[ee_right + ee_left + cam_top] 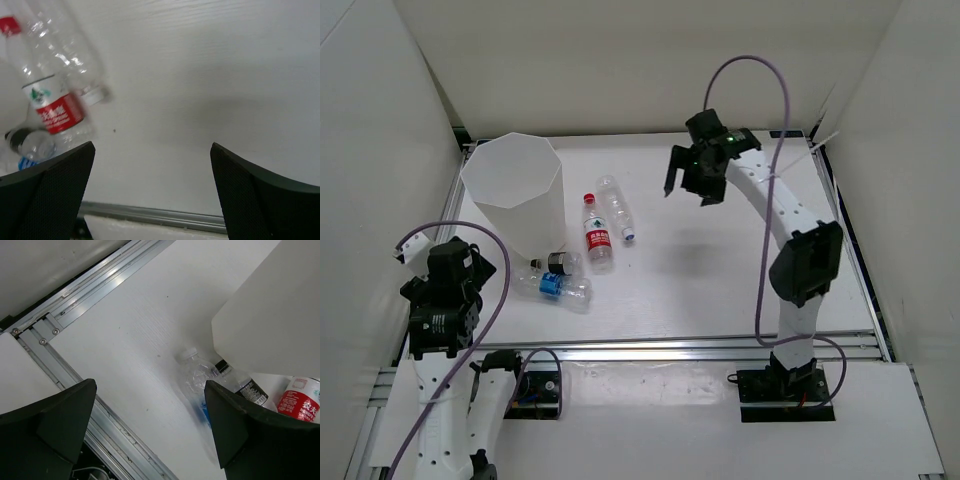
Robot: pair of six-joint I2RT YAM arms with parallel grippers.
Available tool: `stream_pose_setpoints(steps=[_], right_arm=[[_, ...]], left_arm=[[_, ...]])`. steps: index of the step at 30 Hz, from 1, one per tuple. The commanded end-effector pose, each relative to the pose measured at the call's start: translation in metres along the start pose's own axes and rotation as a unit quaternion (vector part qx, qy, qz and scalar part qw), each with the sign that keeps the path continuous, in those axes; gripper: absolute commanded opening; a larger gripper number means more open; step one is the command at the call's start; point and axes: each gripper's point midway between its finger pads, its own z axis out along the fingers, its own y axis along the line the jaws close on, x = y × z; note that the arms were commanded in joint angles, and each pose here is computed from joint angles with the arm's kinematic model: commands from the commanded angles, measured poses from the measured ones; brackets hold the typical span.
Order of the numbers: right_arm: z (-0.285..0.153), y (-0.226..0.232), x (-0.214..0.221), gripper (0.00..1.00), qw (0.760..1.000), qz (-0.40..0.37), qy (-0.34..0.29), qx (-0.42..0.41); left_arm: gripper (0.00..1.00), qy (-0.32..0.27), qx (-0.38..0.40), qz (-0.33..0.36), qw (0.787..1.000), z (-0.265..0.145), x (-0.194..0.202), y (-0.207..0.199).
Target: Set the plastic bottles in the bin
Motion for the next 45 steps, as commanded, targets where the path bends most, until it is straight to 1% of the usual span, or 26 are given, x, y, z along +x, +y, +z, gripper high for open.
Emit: stream_pose_setpoints(steps=[1,2,3,5,6,7,8,11,12,15,19,20,22,23,27,32,33,34,37,38,39,40,41,42,43,45], right_arm=[[0.001,0.067,-0.004,1.00,0.988,-0.072,0.028,-0.133],[0.002,0.081,0.004,1.00,0.983,-0.076,0.054,-0.161],[0.020,0.086,0.010,1.00,0.980,-0.075,0.080,-0.166],[0.029,0.109,0.020,1.00,0.971,-0.094,0.092,-0.201],[0.036,0.118,0.024,1.00,0.967,-0.105,0.096,-0.213],[0.045,0.124,0.025,1.00,0.965,-0.116,0.085,-0.218],[0.054,0.132,0.035,1.00,0.961,-0.140,0.089,-0.222],[0.074,0.138,0.038,1.00,0.958,-0.155,0.089,-0.223],[0.087,0.139,0.044,1.00,0.956,-0.153,0.106,-0.227],[0.102,0.152,0.045,1.00,0.949,-0.150,0.114,-0.252],[0.125,0.166,0.038,1.00,0.942,-0.146,0.108,-0.282],[0.131,0.164,0.041,1.00,0.943,-0.140,0.115,-0.278],[0.137,0.172,0.035,1.00,0.940,-0.143,0.101,-0.292],[0.147,0.173,0.037,1.00,0.941,-0.138,0.102,-0.292],[0.155,0.181,0.029,1.00,0.936,-0.125,0.093,-0.317],[0.176,0.180,0.040,1.00,0.935,-0.108,0.113,-0.318],[0.176,0.181,0.039,0.96,0.934,-0.109,0.109,-0.321],[0.176,0.181,0.039,0.87,0.934,-0.109,0.109,-0.321],[0.185,0.170,0.047,0.68,0.936,-0.101,0.127,-0.311],[0.188,0.167,0.051,0.59,0.937,-0.099,0.132,-0.308],[0.185,0.167,0.052,0.56,0.935,-0.099,0.137,-0.311],[0.189,0.160,0.055,0.46,0.935,-0.093,0.148,-0.309],[0.186,0.160,0.056,0.43,0.933,-0.092,0.151,-0.313],[0.178,0.159,0.048,0.38,0.933,-0.085,0.146,-0.318],[0.169,0.154,0.044,0.27,0.934,-0.080,0.148,-0.314],[0.152,0.153,0.033,0.21,0.936,-0.079,0.136,-0.314]], left_arm=[[1.00,-0.004,-0.022,-0.008,1.000,0.005,-0.002,0.002],[1.00,0.005,-0.037,-0.004,0.999,0.007,0.002,0.006],[1.00,0.010,-0.040,-0.001,0.999,0.007,0.001,0.006],[1.00,0.014,-0.043,0.003,0.999,0.006,0.004,0.008],[1.00,0.017,-0.039,0.002,0.999,0.006,0.005,0.006],[1.00,0.017,-0.039,0.008,0.999,0.006,0.005,0.007],[1.00,0.020,-0.035,0.013,0.999,0.006,0.006,0.006],[1.00,0.017,-0.027,0.019,0.999,0.005,0.002,0.003],[1.00,0.019,-0.023,0.019,0.999,0.005,0.003,0.002],[1.00,0.021,-0.005,0.026,0.999,0.003,0.003,-0.003],[1.00,0.022,0.014,0.027,0.999,0.001,0.003,-0.008],[1.00,0.022,0.014,0.027,0.999,0.001,0.003,-0.008],[1.00,0.029,0.016,0.029,0.999,0.000,0.006,-0.008],[1.00,0.026,0.018,0.022,0.999,-0.001,0.003,-0.009],[1.00,0.048,0.010,0.035,0.998,-0.001,0.009,-0.009],[1.00,0.049,0.003,0.043,0.998,-0.001,0.006,-0.008],[1.00,0.049,0.003,0.043,0.998,-0.001,0.005,-0.008],[1.00,0.049,0.003,0.043,0.998,-0.001,0.004,-0.009],[1.00,0.051,-0.004,0.046,0.998,0.000,0.002,-0.008],[1.00,0.048,-0.008,0.046,0.998,0.000,0.001,-0.007],[1.00,0.048,-0.008,0.046,0.998,0.000,-0.001,-0.008],[1.00,0.048,-0.008,0.046,0.998,0.000,-0.001,-0.008],[1.00,0.045,-0.012,0.051,0.998,0.000,-0.002,-0.007],[1.00,0.045,-0.012,0.051,0.998,0.000,-0.002,-0.006],[1.00,0.036,-0.012,0.047,0.998,0.000,-0.005,-0.006],[1.00,0.030,-0.008,0.048,0.998,0.000,-0.006,-0.006]])
